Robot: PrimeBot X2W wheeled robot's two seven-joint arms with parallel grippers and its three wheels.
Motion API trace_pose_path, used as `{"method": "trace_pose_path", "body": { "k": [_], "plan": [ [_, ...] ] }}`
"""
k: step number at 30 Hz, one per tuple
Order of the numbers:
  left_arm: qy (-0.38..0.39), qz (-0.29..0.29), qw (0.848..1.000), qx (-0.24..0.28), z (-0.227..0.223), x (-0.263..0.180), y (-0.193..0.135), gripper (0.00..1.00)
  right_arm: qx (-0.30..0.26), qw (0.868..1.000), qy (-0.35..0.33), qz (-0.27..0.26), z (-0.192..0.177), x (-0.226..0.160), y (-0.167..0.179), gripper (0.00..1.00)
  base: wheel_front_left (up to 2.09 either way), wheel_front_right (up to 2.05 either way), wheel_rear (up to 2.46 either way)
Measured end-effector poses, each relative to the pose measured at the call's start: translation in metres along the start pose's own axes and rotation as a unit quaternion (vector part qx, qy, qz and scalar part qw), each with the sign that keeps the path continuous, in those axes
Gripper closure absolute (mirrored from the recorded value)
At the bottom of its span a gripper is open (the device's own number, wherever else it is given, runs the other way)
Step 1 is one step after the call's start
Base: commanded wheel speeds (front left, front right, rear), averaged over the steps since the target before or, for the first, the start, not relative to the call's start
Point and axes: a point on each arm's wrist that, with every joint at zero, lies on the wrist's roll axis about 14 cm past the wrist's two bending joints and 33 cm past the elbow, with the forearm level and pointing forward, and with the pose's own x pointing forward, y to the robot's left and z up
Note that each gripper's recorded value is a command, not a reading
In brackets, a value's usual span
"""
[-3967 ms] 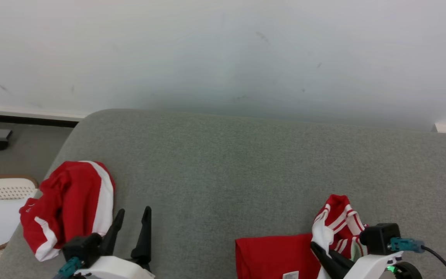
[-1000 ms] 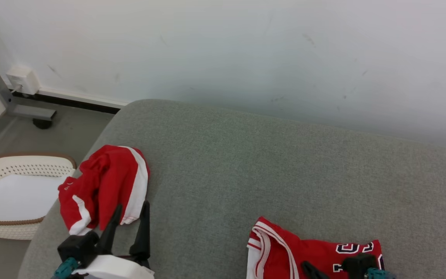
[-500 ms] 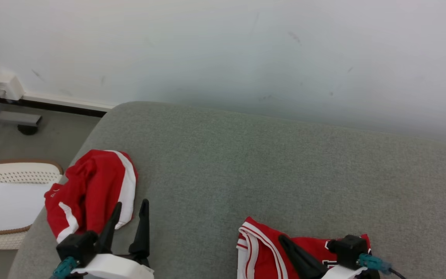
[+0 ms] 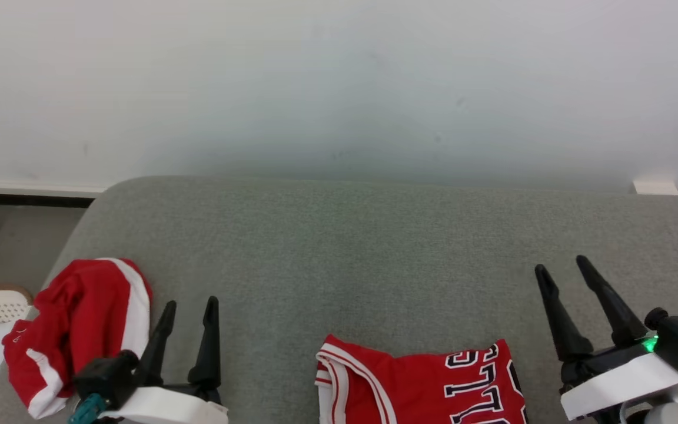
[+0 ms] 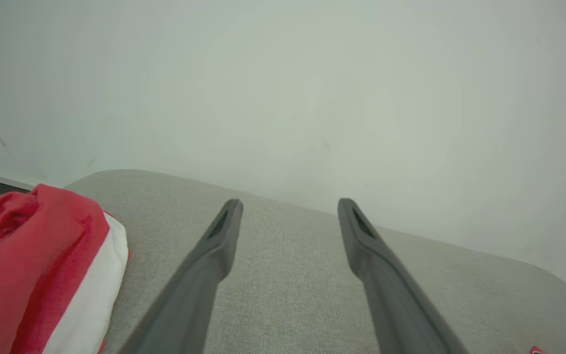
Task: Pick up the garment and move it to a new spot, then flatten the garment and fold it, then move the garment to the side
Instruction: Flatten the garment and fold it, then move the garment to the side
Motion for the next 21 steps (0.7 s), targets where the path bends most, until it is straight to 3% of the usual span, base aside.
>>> {"method": "trace_pose_path", "body": {
  "k": [4,9,21],
  "plan": [
    [0.005,-0.019,1.000,0.001,-0.005,0.007,-0.012,0.00,-0.037,0.998,-0.020,-0.045,0.016,-0.019,-0.030,0.00,0.00,0.00,0.00],
    [0.003,-0.041,0.999,0.016,-0.005,0.015,-0.025,0.00,-0.041,0.995,-0.027,-0.092,0.013,-0.048,-0.051,0.00,0.00,0.00,0.00],
    [0.021,-0.047,0.998,0.024,-0.018,0.015,-0.030,0.00,-0.030,0.990,-0.016,-0.140,-0.007,-0.080,-0.063,0.00,0.00,0.00,0.00]
  ]
}}
